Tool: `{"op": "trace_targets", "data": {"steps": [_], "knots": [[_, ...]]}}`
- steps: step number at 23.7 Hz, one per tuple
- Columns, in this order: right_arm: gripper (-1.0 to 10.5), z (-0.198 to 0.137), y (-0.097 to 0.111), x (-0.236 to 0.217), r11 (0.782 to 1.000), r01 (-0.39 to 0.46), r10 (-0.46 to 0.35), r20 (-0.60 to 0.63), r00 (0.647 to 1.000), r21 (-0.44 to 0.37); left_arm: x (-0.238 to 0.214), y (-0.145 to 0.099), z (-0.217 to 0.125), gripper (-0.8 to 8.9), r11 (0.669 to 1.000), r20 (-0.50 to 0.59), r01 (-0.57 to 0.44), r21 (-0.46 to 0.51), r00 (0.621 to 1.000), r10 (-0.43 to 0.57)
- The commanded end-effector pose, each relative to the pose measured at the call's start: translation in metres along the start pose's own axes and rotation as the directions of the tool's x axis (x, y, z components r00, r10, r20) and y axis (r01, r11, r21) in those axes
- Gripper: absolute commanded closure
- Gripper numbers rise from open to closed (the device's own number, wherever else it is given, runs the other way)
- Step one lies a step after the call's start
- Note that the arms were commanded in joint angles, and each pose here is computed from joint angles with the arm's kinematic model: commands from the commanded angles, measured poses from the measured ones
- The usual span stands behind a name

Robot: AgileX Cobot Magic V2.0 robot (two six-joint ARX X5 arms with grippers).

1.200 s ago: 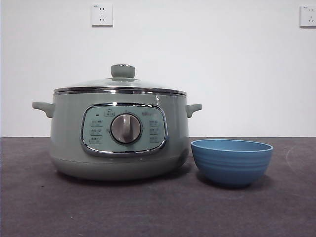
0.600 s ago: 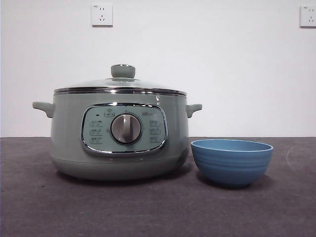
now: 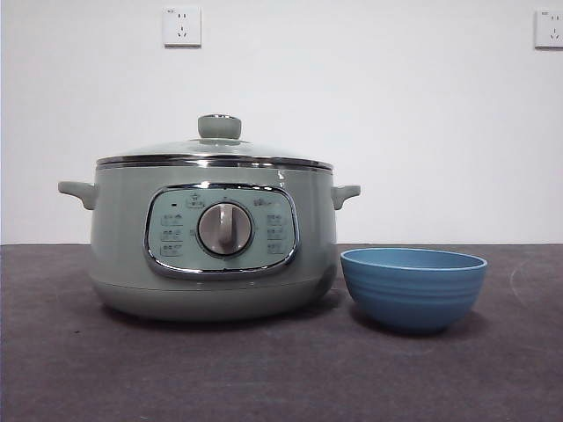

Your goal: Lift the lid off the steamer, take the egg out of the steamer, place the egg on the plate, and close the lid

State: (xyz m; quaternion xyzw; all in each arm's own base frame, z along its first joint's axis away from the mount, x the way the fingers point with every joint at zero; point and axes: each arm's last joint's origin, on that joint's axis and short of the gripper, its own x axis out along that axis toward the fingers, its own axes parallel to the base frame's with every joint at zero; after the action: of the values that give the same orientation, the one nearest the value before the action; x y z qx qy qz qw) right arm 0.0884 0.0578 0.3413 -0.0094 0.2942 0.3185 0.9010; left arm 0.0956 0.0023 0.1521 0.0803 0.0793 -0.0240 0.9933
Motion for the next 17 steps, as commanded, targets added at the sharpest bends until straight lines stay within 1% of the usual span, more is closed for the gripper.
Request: {"op": "trace_targets", "data": {"steps": [1,5,6,7,8,9,11,13,15,17], "knots": [[9.5,0.0,0.0,0.0,1.0,-0.004,0.004,0.006,1.0,0.003,0.001,0.0,-0.004,8.17,1.0,-0.011,-0.005,-0.007,1.0,0.005],[9.5,0.0,0.0,0.0,1.0,-0.003,0.003,0.006,1.0,0.003,0.001,0.0,-0.004,8.17,1.0,-0.011,-0.005,-0.007,1.0,0.005],[9.5,0.0,0.0,-0.002,1.0,0.003,-0.003,0.019,1.0,-0.025,0.001,0.0,-0.004,8.17,1.0,-0.011,-0.006,-0.007,1.0,0.005],[9.5,0.0,-0.001,-0.005,0.998,0.038,-0.035,0.037,0.999,-0.06,0.001,0.0,-0.004,8.17,1.0,-0.011,-0.006,-0.007,1.0,0.005],[9.5,0.0,-0.003,-0.009,0.992,0.09,-0.084,0.068,0.994,-0.086,0.001,0.0,-0.004,8.17,1.0,-0.011,-0.005,-0.007,1.0,0.005],[9.5,0.001,-0.005,-0.013,0.988,0.121,-0.112,0.107,0.988,-0.091,0.001,0.0,-0.004,8.17,1.0,-0.011,-0.006,-0.007,1.0,0.005],[9.5,0.001,-0.01,-0.021,0.984,0.169,-0.155,0.187,0.97,-0.06,0.001,0.0,-0.004,8.17,1.0,-0.011,-0.006,-0.007,1.0,0.005],[9.5,-0.009,-0.019,-0.021,0.969,0.245,-0.23,0.288,0.93,-0.015,0.001,0.0,-0.004,8.17,1.0,-0.011,-0.005,-0.007,1.0,0.005],[9.5,-0.031,-0.029,-0.01,0.95,0.313,-0.295,0.389,0.873,0.019,0.001,0.0,-0.004,8.17,1.0,-0.011,-0.005,-0.007,1.0,0.005],[9.5,-0.057,-0.039,0.005,0.932,0.36,-0.333,0.474,0.815,0.037,0.001,0.0,-0.004,8.17,1.0,-0.011,-0.006,-0.007,1.0,0.005]]}}
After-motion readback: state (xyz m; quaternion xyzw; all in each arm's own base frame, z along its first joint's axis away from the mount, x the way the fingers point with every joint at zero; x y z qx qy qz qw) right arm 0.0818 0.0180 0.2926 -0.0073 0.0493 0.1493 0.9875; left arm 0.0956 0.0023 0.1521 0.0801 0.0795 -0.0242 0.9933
